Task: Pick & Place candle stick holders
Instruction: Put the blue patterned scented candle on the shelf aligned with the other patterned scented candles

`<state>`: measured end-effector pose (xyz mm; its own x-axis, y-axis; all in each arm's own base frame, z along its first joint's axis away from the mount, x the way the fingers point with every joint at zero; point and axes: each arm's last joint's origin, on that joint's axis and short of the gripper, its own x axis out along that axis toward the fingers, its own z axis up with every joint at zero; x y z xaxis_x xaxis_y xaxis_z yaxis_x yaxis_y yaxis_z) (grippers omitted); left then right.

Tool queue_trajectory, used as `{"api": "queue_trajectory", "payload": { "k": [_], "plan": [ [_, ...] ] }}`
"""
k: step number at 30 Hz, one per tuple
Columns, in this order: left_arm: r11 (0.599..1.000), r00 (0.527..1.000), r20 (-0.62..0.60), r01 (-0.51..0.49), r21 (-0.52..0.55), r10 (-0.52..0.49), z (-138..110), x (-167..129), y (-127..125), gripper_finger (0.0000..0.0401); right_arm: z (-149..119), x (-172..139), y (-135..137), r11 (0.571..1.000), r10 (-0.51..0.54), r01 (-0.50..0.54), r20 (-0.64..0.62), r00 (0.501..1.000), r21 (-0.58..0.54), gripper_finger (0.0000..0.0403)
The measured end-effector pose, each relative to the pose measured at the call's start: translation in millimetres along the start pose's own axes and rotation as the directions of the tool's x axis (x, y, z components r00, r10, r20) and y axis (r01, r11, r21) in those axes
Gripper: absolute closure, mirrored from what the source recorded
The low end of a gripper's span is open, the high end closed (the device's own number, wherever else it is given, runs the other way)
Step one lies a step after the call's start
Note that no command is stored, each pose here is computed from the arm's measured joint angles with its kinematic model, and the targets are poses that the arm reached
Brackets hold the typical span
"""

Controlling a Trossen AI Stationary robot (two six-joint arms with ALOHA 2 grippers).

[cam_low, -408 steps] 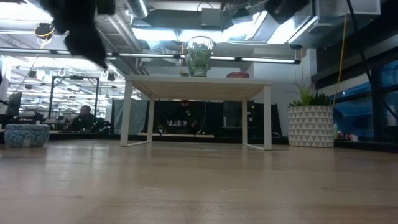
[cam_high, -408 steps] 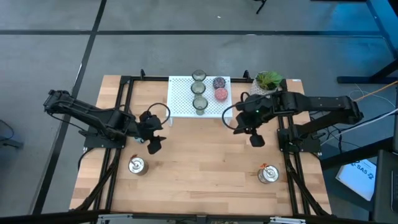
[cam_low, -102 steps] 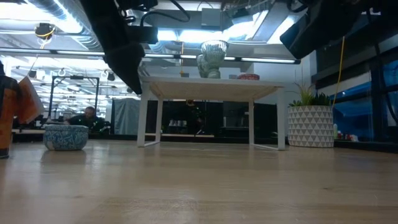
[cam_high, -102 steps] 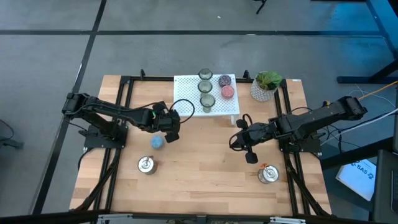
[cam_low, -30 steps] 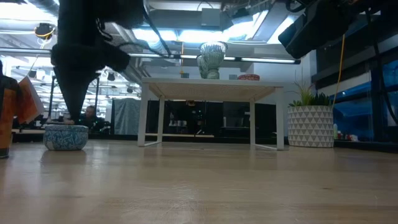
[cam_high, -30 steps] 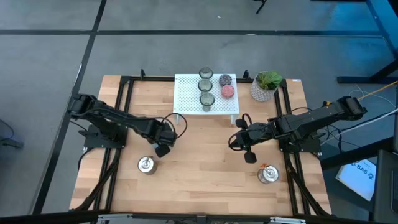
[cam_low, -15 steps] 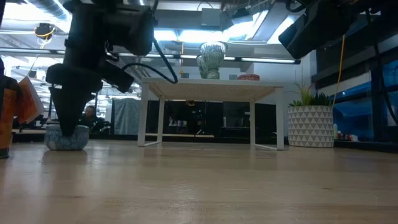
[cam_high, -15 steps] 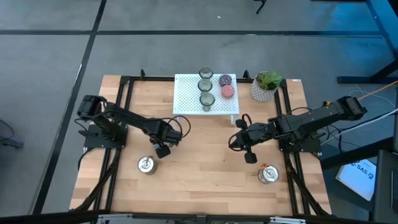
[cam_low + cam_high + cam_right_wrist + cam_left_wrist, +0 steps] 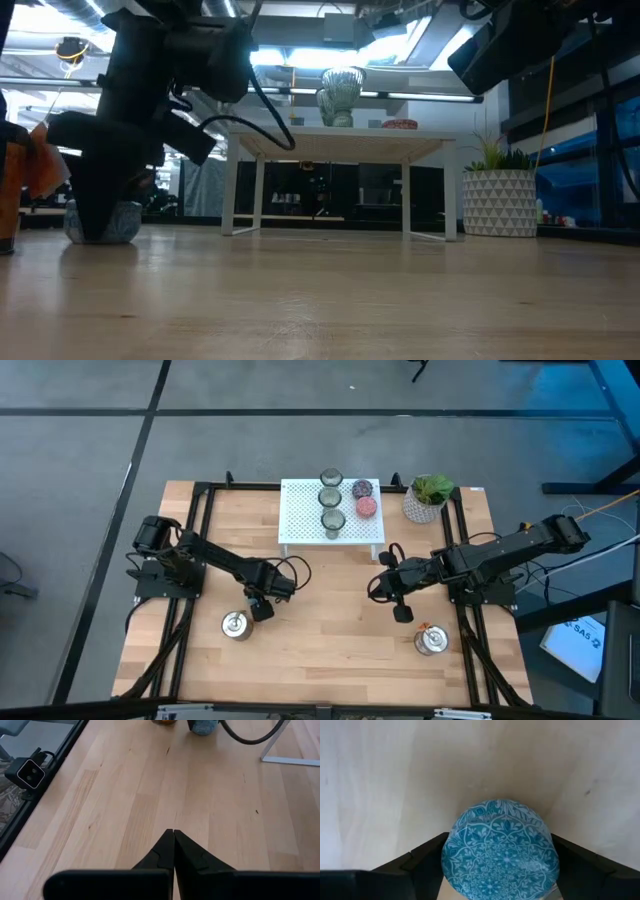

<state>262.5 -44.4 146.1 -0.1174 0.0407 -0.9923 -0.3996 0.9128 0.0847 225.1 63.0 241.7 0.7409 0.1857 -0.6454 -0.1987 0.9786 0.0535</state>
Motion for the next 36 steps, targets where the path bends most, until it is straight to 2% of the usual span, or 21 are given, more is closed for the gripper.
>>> {"api": "queue_trajectory", "payload": {
  "k": [9,13,19,23,30,33,36],
  "plan": [
    [0.998,0.999,0.015,0.038,0.045,-0.039,-4,-5,-10,0.0107,2,0,0,1.0,0.002,-0.002,0.024,1.0,0.001,0.0399],
    [0.993,0.993,0.085,0.08,0.087,-0.088,1,-17,-19,0.0107,5,0,0,1.0,0.005,-0.004,0.055,0.998,-0.007,0.0399],
    [0.984,0.975,0.185,0.099,0.146,-0.125,13,-41,-29,0.0107,12,-1,1,0.996,0.01,0.001,0.119,0.993,-0.093,0.0387],
    [0.979,0.956,0.257,0.094,0.183,-0.139,22,-59,-34,0.0107,15,-1,2,0.993,0.043,-0.024,0.155,0.987,-0.119,0.0346],
    [0.961,0.897,0.383,0.133,0.242,-0.221,35,-83,-44,0.0107,25,9,4,0.973,0.066,-0.007,0.249,0.966,-0.232,0.0222],
    [0.953,0.873,0.417,0.15,0.264,-0.253,39,-89,-47,0.0107,29,21,6,0.943,0.073,0.029,0.292,0.954,-0.331,0.0183],
    [0.938,0.845,0.446,0.169,0.302,-0.296,41,-96,-51,0.0107,29,36,10,0.882,0.085,0.069,0.302,0.95,-0.467,0.0162]
  ]
}}
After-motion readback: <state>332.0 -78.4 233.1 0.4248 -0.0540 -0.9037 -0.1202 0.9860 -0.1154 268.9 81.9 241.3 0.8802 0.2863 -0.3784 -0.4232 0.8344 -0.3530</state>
